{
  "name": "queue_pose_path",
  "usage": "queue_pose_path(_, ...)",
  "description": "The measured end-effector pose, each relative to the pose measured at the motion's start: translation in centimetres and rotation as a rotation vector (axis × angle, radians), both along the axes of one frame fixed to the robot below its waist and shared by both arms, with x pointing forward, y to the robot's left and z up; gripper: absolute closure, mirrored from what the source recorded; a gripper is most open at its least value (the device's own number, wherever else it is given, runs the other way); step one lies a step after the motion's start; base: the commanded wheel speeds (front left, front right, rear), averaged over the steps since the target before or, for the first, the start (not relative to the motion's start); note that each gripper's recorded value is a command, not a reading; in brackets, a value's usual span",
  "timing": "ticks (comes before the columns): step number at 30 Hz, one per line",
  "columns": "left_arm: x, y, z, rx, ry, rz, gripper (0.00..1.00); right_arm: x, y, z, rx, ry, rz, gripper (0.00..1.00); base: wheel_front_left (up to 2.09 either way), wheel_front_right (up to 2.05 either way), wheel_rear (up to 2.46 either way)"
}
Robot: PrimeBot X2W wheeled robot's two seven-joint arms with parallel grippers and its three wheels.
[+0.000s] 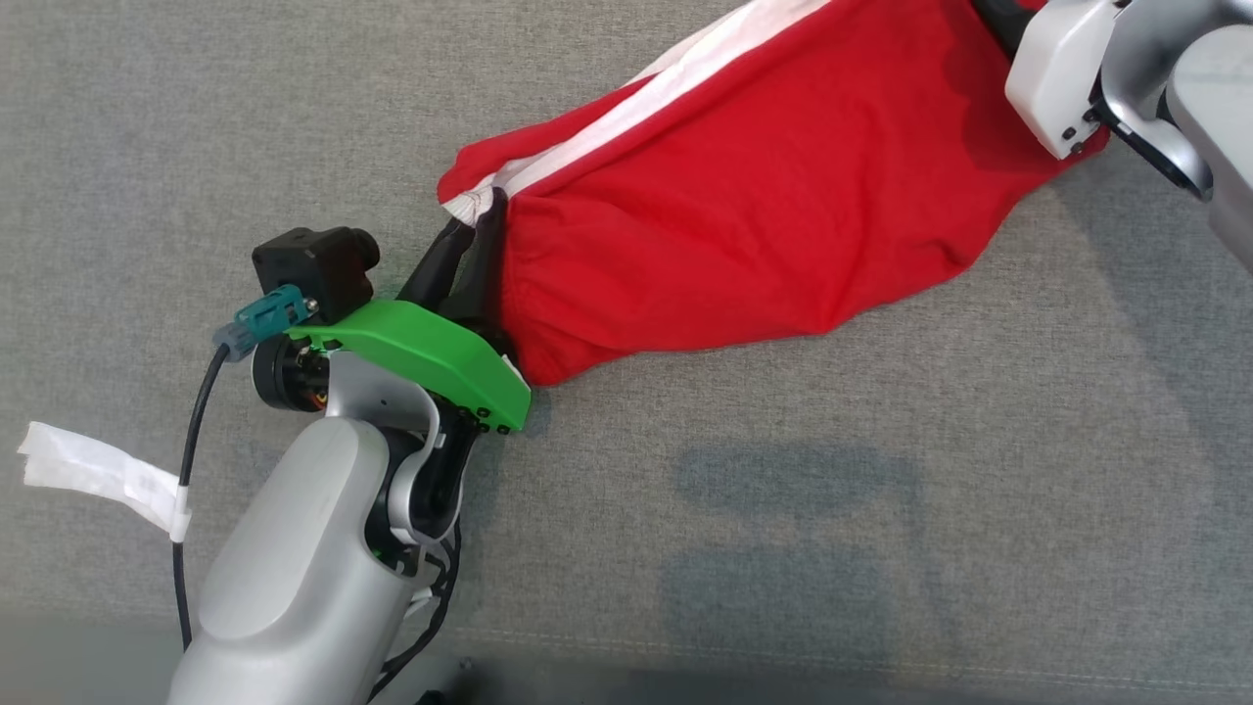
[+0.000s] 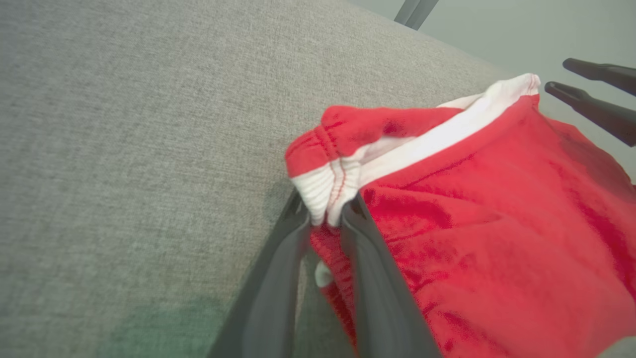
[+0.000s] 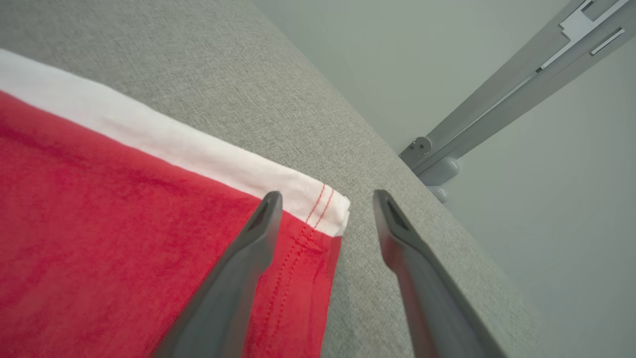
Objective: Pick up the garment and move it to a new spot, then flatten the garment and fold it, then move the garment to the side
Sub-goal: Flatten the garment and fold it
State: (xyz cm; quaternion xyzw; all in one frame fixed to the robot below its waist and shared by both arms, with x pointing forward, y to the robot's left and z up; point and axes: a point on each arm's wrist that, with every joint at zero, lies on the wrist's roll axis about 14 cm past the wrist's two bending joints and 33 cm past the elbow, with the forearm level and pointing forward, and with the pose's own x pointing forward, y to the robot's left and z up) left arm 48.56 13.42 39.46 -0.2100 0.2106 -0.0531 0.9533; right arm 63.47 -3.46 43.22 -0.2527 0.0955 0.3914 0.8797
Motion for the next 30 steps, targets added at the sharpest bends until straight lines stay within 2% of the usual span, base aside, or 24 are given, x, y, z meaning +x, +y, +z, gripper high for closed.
queue_pose_path(1,0.0,-0.1,-0.1,-0.003,0.001,-0.002,0.0,0.2,-0.3,0.2,0.005,-0.01,-0.007,0.0,0.0,0.0,0.0)
queue_pose_path(3,0.1,-0.2,-0.2,-0.002,0.002,-0.005,0.0,0.5,-0.9,0.7,0.025,-0.02,-0.026,0.0,0.0,0.0,0.0)
queue_pose_path(8,-0.5,0.4,0.5,0.027,-0.021,0.012,0.0,0.7,-1.5,3.0,0.156,-0.011,-0.097,0.0,0.0,0.0,0.0)
queue_pose_path(12,-0.6,0.2,1.8,0.044,-0.073,0.007,0.0,0.5,-2.0,5.0,0.184,-0.03,-0.113,0.0,0.0,0.0,0.0)
queue_pose_path(16,-1.3,1.0,4.3,0.122,-0.192,0.013,0.0,-0.1,-3.5,6.0,0.204,-0.008,-0.167,0.0,0.0,0.0,0.0)
queue_pose_path(22,-3.2,1.3,7.8,0.275,-0.375,0.005,0.0,-2.4,-5.4,3.1,0.172,0.141,-0.255,0.0,0.0,0.0,0.0)
queue_pose_path(25,-4.0,1.3,7.7,0.31,-0.394,0.009,0.0,-2.4,-5.5,1.9,0.178,0.191,-0.288,0.0,0.0,0.0,0.0)
queue_pose_path(30,-4.3,1.7,7.2,0.303,-0.383,0.053,0.0,-2.8,-4.7,-2.0,0.184,0.313,-0.33,0.0,0.0,0.0,0.0)
